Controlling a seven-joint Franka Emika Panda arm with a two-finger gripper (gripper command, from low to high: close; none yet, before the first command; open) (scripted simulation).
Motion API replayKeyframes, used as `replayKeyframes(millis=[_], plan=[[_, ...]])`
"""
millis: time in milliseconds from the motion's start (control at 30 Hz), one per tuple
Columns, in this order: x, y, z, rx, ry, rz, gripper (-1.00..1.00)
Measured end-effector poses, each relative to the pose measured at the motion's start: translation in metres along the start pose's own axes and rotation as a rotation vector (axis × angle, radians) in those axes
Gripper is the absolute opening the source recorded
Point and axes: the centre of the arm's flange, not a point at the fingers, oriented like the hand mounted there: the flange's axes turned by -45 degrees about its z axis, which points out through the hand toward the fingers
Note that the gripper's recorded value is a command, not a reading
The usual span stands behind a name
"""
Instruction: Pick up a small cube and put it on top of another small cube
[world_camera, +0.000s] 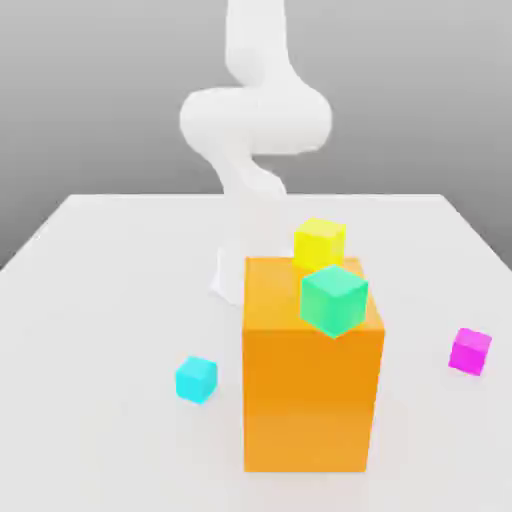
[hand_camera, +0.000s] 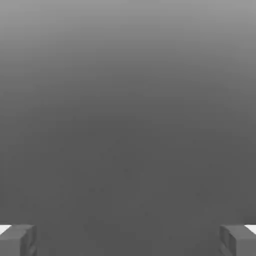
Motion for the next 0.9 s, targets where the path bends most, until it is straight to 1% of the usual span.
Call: replayKeyframes(millis=[167, 333, 533, 600, 700, 767, 900], plan=[[-0.037, -0.088, 0.108, 0.101, -0.16, -0.17, 0.0], [-0.11, -0.177, 0.187, 0.185, -0.311, -0.351, 0.0], [-0.237, -0.265, 0.246, 0.265, -0.484, -0.585, 0.0], [-0.291, -0.295, 0.253, 0.297, -0.539, -0.688, 0.0], [-0.367, -0.314, 0.263, 0.321, -0.621, -0.808, 0.0], [-0.401, -0.317, 0.273, 0.327, -0.657, -0.85, 0.0], [-0.435, -0.319, 0.302, 0.33, -0.668, -0.861, 0.0]])
